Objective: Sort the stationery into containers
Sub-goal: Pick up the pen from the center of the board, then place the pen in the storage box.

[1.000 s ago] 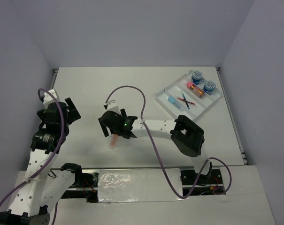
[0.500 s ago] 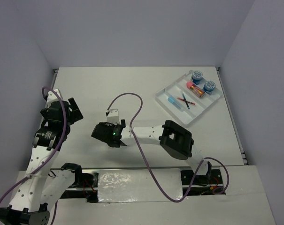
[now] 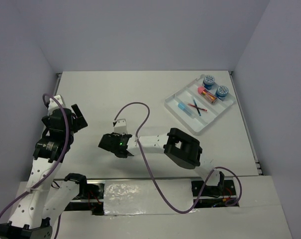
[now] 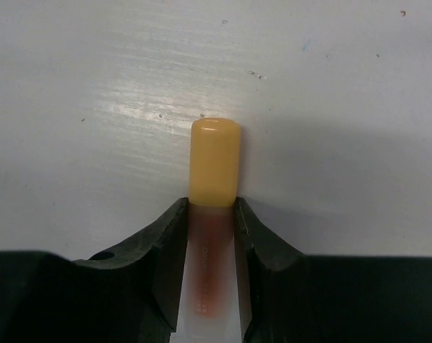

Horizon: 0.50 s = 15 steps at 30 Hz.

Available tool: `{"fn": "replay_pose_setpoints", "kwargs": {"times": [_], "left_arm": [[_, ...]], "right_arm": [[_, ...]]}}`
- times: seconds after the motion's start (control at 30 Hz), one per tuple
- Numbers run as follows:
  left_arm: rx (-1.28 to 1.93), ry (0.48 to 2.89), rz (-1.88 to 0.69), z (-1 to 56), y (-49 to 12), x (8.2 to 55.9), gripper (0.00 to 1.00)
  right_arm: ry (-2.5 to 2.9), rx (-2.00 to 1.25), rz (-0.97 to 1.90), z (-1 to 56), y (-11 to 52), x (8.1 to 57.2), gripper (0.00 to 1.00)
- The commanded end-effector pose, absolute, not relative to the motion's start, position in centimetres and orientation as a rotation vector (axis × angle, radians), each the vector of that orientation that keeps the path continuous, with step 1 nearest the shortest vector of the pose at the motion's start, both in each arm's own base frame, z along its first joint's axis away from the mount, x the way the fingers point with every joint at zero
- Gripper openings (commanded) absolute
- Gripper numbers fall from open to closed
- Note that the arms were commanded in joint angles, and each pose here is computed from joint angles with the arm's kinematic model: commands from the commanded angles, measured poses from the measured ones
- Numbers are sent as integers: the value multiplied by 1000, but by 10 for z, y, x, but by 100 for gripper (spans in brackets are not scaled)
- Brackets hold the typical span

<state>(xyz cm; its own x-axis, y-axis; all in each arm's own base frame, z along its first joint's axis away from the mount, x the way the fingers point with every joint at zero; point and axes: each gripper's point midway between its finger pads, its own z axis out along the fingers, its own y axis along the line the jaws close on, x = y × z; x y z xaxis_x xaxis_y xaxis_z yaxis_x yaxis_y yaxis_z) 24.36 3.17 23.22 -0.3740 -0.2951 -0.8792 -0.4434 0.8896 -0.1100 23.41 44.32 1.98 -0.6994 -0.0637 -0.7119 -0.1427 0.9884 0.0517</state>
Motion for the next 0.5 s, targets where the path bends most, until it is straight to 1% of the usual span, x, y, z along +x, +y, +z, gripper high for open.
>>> {"fn": "replay_pose_setpoints", "kwargs": {"times": [0.0,0.03,0.07,0.1,0.13,0.17,0.2,0.23,0.27,0.3,0.33,0.4,0.43,0.47], "left_arm": [[-552,1937,168,243,33,246,99],[-551,1937,167,243,33,246,99],[-545,1940,162,242,32,247,99],[-536,1940,155,243,30,247,99],[-508,1953,135,241,24,249,99],[-495,1954,123,241,22,250,99],[-485,1959,118,241,20,251,99],[-476,1962,108,241,17,252,99],[-469,1967,107,239,16,252,99],[-462,1965,95,240,14,253,99],[-447,1971,86,239,12,254,99],[-407,1993,49,235,3,258,99],[-394,2005,36,233,0,260,99],[-383,2017,23,231,-3,261,99]], "right_arm": [[2365,-164,204,18,434,229,23],[2341,-239,210,23,429,231,22],[2273,-260,319,40,442,240,20],[2280,-350,412,47,434,231,14],[2207,-446,465,64,431,250,3],[2171,-505,512,74,426,253,0],[2130,-566,547,90,407,250,0],[2062,-720,554,101,400,250,0],[2052,-731,485,106,376,266,0],[2007,-754,453,126,359,272,0],[2005,-819,330,127,327,291,0],[1977,-932,213,137,292,307,0],[1987,-935,163,138,275,317,0],[2014,-883,93,142,245,342,0]]}}
